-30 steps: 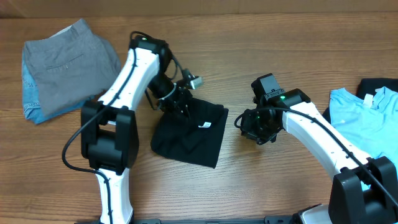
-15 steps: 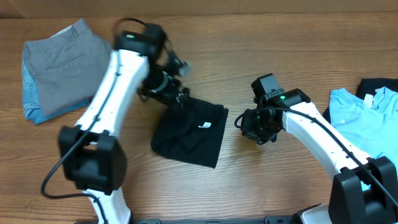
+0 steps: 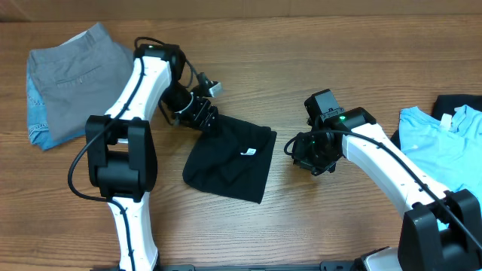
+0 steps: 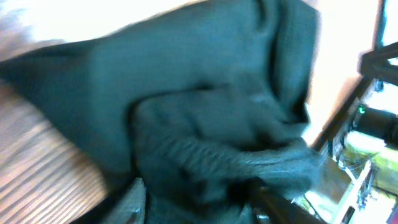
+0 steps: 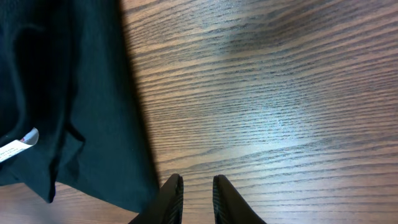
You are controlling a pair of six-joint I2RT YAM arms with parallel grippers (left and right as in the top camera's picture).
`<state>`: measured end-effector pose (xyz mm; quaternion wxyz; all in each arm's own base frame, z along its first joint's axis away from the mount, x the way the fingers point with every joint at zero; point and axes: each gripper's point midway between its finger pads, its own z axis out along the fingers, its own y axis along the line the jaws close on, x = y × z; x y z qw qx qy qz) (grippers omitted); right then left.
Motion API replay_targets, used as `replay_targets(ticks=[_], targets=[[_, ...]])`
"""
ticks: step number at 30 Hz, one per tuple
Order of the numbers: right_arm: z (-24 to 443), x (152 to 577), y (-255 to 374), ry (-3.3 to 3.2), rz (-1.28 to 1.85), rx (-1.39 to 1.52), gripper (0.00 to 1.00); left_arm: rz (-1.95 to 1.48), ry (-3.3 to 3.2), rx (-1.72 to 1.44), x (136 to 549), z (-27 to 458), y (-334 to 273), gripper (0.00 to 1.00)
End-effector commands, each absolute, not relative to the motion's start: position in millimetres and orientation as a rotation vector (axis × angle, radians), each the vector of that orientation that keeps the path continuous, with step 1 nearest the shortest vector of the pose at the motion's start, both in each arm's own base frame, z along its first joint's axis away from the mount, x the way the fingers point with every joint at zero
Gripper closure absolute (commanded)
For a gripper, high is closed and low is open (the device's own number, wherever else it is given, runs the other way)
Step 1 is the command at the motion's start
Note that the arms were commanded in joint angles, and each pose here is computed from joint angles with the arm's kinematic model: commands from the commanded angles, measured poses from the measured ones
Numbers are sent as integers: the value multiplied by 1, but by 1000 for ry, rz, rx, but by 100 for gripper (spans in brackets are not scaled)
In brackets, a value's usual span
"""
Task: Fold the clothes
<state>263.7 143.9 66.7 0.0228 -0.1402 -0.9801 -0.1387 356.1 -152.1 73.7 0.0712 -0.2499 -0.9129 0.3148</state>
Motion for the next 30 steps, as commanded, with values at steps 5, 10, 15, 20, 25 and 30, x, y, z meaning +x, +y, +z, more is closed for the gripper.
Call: replay_targets(ticks=[5, 10, 15, 20, 25, 30], targets=[[77, 272, 145, -3078, -452, -424, 80, 1202, -2493, -1003, 310, 105, -205, 90], [77, 273, 144, -3083, -448, -424, 80, 1144, -2411, -1032, 287, 107, -217, 96], [77, 274, 143, -3088, -437, -426, 80, 942, -2379, -1061, 267, 97, -226, 96], [76, 274, 142, -3092, -429, -427, 80, 598, -2463, -1008, 264, 75, -222, 92], [76, 275, 139, -3103, -408, -431, 80, 445, -2480, -950, 254, 71, -227, 76], [76, 276, 139, -3106, -406, -431, 80, 398, -2473, -903, 243, 79, -227, 85]])
